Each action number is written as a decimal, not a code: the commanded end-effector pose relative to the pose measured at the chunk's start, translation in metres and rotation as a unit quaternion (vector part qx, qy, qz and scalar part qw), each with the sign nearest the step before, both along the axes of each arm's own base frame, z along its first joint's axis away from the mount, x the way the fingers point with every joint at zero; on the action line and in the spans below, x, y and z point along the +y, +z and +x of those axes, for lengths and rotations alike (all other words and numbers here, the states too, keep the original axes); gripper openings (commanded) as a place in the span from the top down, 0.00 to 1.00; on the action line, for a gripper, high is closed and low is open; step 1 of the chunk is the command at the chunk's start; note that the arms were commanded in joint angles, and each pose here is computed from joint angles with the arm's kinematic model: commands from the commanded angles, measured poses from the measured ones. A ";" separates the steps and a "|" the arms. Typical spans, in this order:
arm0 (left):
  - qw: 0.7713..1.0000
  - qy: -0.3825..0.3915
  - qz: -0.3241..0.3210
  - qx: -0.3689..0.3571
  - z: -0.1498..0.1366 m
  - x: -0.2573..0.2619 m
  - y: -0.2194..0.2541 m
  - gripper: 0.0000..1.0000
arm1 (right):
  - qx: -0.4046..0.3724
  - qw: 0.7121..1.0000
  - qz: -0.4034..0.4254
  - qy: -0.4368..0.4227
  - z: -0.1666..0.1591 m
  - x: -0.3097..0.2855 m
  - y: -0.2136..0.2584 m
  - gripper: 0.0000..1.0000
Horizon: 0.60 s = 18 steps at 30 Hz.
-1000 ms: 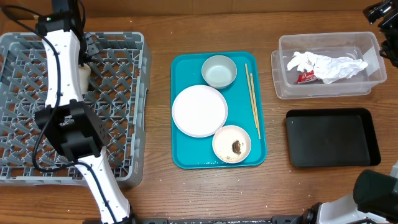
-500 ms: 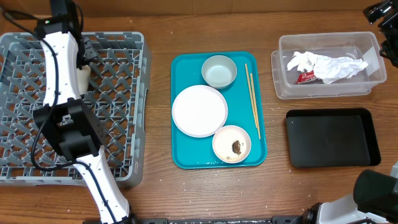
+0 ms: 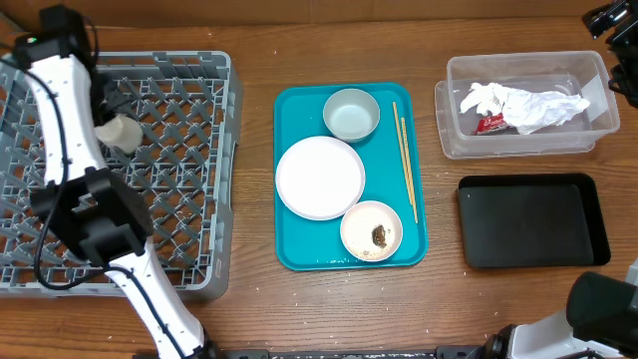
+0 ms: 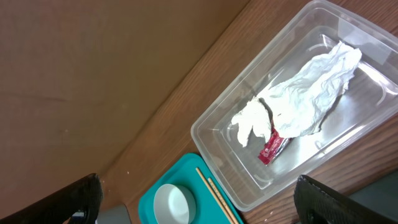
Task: Sort waste into correct bins and load items into the dishwasher
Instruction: 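Withdraw the left gripper from the rack toward the tray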
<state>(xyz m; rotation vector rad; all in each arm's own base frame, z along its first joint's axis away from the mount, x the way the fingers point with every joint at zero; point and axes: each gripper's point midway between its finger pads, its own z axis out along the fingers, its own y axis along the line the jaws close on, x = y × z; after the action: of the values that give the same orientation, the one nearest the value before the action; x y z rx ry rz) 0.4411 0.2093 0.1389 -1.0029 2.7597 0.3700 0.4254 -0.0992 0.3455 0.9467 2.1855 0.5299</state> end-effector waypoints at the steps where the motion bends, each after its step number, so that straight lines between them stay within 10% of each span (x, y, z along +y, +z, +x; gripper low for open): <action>1: 0.995 0.054 0.012 -0.082 -0.012 0.012 0.067 0.96 | -0.015 1.000 -0.004 -0.002 -0.006 0.001 0.013 0.00; 8: 0.978 -0.013 -0.092 -0.185 -0.007 -0.041 0.126 0.96 | -0.015 1.000 -0.004 -0.002 -0.006 0.001 0.013 0.00; 12: 0.910 -0.233 -0.248 -0.238 0.017 -0.158 0.151 0.87 | -0.015 1.000 -0.004 -0.002 -0.006 0.001 0.013 0.00; 14: 0.876 -0.313 -0.279 -0.238 0.020 -0.206 0.154 0.68 | -0.015 1.000 -0.004 -0.002 -0.006 0.001 0.013 0.00; 17: 0.851 -0.391 -0.279 -0.213 0.025 -0.272 0.144 0.11 | -0.015 1.000 -0.004 -0.002 -0.006 0.001 0.013 0.00; 18: 0.844 -0.412 -0.274 -0.206 0.027 -0.291 0.138 0.09 | -0.015 1.000 -0.004 -0.002 -0.006 0.001 0.013 0.00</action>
<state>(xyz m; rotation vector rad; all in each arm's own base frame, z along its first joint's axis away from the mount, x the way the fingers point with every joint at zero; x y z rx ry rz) 0.4651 0.0009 0.2810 -0.2319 2.5975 -0.5584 0.4254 -0.0991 0.3455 0.9465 2.1857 0.5296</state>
